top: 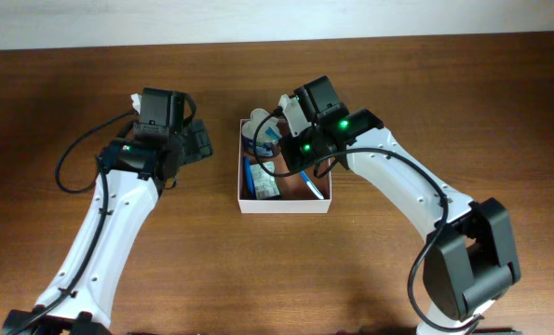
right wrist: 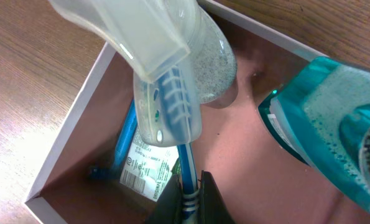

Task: Pack container
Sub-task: 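Lift the blue toothbrush with the right gripper and place it in the box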

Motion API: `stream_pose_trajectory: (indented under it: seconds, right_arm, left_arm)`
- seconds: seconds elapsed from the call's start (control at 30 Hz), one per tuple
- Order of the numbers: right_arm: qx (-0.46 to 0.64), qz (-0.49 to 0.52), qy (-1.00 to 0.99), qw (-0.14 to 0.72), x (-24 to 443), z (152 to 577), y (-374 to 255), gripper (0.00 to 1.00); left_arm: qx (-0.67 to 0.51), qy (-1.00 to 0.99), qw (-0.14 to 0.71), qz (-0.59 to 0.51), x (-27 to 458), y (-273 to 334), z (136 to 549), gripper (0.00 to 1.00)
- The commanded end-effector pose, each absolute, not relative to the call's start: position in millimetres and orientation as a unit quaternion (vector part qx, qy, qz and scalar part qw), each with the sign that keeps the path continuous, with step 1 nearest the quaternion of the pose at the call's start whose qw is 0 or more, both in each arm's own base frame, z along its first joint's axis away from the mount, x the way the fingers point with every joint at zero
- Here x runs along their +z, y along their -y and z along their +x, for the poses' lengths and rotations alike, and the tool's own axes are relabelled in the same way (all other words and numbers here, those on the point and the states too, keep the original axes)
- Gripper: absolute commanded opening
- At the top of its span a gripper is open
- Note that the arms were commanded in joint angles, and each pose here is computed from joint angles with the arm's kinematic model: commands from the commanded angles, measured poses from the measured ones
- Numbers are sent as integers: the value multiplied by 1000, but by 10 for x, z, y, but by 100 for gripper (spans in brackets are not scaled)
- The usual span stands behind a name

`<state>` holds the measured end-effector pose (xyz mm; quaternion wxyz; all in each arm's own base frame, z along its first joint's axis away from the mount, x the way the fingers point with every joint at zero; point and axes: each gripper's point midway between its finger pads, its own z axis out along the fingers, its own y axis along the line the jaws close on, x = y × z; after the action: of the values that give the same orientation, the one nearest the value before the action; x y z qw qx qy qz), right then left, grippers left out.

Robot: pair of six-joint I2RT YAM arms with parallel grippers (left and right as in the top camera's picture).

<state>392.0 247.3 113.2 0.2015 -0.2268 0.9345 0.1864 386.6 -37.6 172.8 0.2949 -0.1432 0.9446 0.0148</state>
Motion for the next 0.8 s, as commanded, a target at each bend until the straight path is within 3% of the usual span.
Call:
stream_pose_trajectory:
  seconds: [0.0, 0.3, 0.33, 0.37, 0.43, 0.47, 0.57, 0.77]
  right_arm:
    - [176, -225, -940, 185, 974, 3892, -2465, 4]
    - [169, -223, -948, 154, 823, 3780, -2407, 6]
    - [168, -223, -948, 153, 823, 3779, -2406, 11]
    - [169, -222, -948, 154, 823, 3782, -2403, 29]
    - [169, -222, -948, 154, 824, 3785, -2401, 34]
    - [169, -224, -947, 156, 836, 3791, -2405, 43]
    - [176, -254, -936, 169, 990, 3774, -2432, 49]
    - [106, -254, -933, 230, 1711, 3741, -2059, 50]
  left_arm:
    - [22, -944, 294, -148, 1714, 334, 3873, 99]
    - [22, -944, 294, -148, 1714, 334, 3873, 99]
    - [21, -944, 294, -148, 1714, 334, 3873, 99]
    - [22, -944, 294, -148, 1714, 334, 3873, 99]
    - [22, -944, 294, -148, 1714, 334, 3873, 99]
    - [21, -944, 294, -148, 1714, 334, 3873, 99]
    - [22, -944, 294, -148, 1714, 334, 3873, 99]
    - [22, -944, 294, -148, 1714, 334, 3873, 99]
